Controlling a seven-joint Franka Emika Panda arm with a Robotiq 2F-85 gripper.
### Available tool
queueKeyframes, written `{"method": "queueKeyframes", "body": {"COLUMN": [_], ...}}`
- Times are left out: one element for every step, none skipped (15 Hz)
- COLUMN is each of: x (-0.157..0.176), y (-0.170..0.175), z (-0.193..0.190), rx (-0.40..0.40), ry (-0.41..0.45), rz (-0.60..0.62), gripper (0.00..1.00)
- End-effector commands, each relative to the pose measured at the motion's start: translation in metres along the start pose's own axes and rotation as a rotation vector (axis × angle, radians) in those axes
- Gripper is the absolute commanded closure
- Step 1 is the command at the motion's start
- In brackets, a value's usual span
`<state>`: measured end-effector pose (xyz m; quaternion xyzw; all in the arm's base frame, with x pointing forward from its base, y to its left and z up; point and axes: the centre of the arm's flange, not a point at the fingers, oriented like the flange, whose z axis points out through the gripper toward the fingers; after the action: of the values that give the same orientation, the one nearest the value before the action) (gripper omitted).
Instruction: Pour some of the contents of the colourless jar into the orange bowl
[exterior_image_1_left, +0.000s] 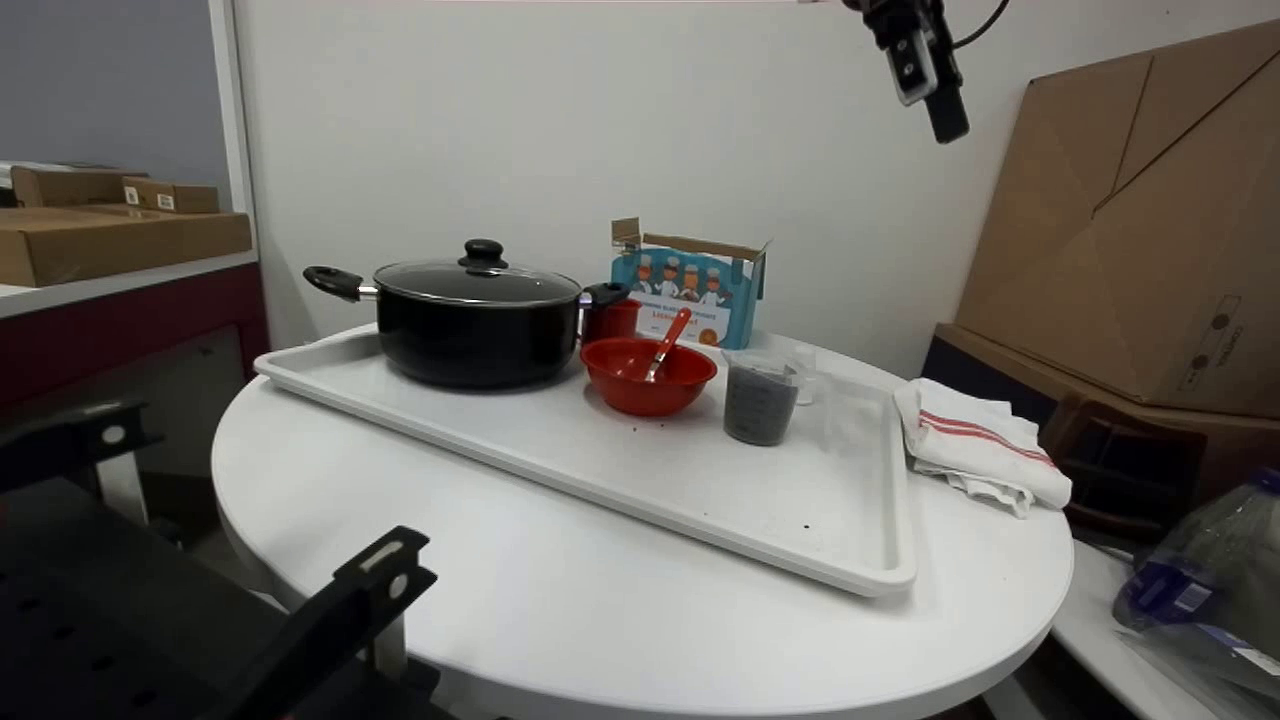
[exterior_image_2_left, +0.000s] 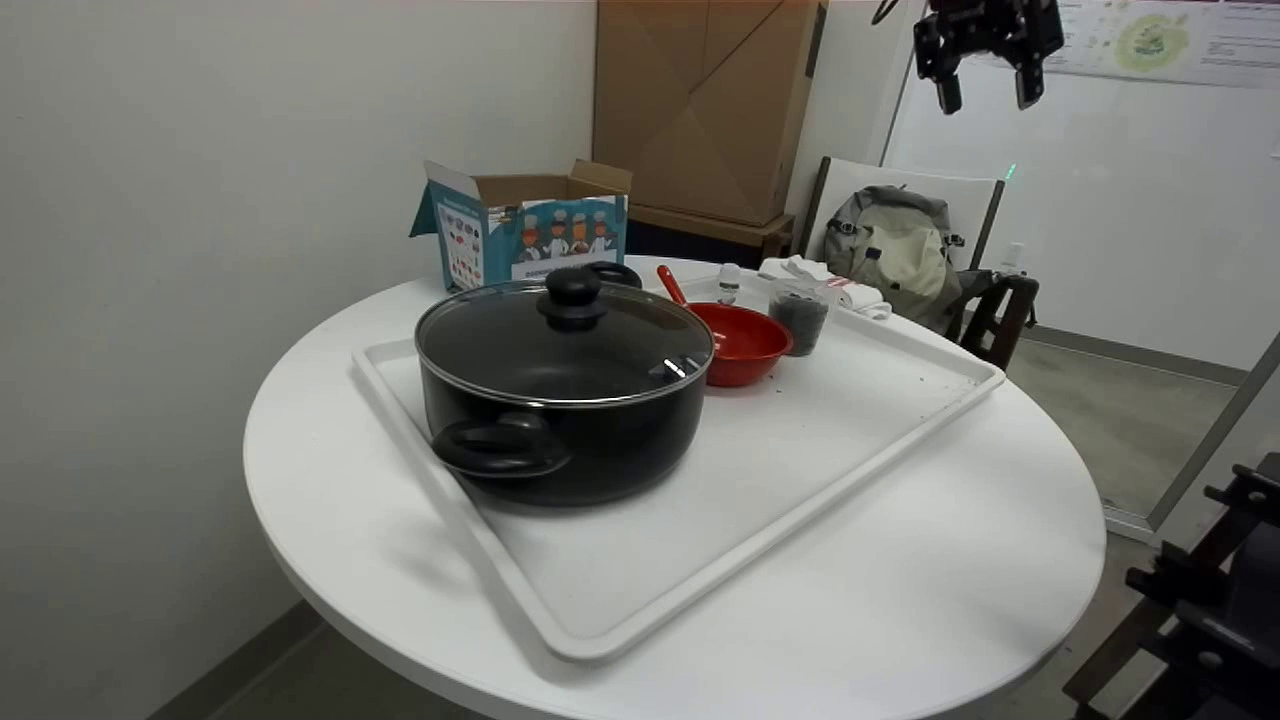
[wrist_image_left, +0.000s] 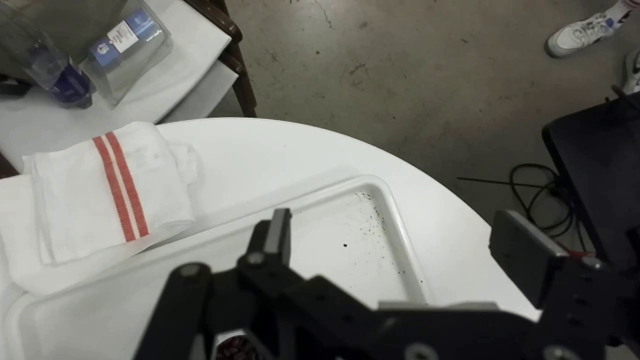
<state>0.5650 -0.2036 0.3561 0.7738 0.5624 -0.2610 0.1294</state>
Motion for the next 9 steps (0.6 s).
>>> {"method": "queueKeyframes", "body": {"x": [0.021, 0.026, 0.030, 0.035, 0.038, 0.040, 0.043, 0.046, 0.049], "y": [0.029, 0.034, 0.037, 0.040, 0.043, 0.047, 0.049, 0.053, 0.056], "z": [0.017, 0.020, 0.023, 0.026, 0.027, 0.029, 0.030, 0.032, 0.033], "rx": [-0.037, -0.048, -0.055, -0.070, -0.083, -0.097, -0.108, -0.123, -0.136], "ry": [-0.028, -0.027, -0.025, -0.028, -0.029, -0.018, -0.009, 0.004, 0.012], "rz": [-0.063, -0.071, -0.080, -0.096, -0.107, -0.119, -0.128, -0.137, -0.144], "gripper": [0.00, 0.00, 0.00, 0.00, 0.00, 0.00, 0.00, 0.00, 0.00]}}
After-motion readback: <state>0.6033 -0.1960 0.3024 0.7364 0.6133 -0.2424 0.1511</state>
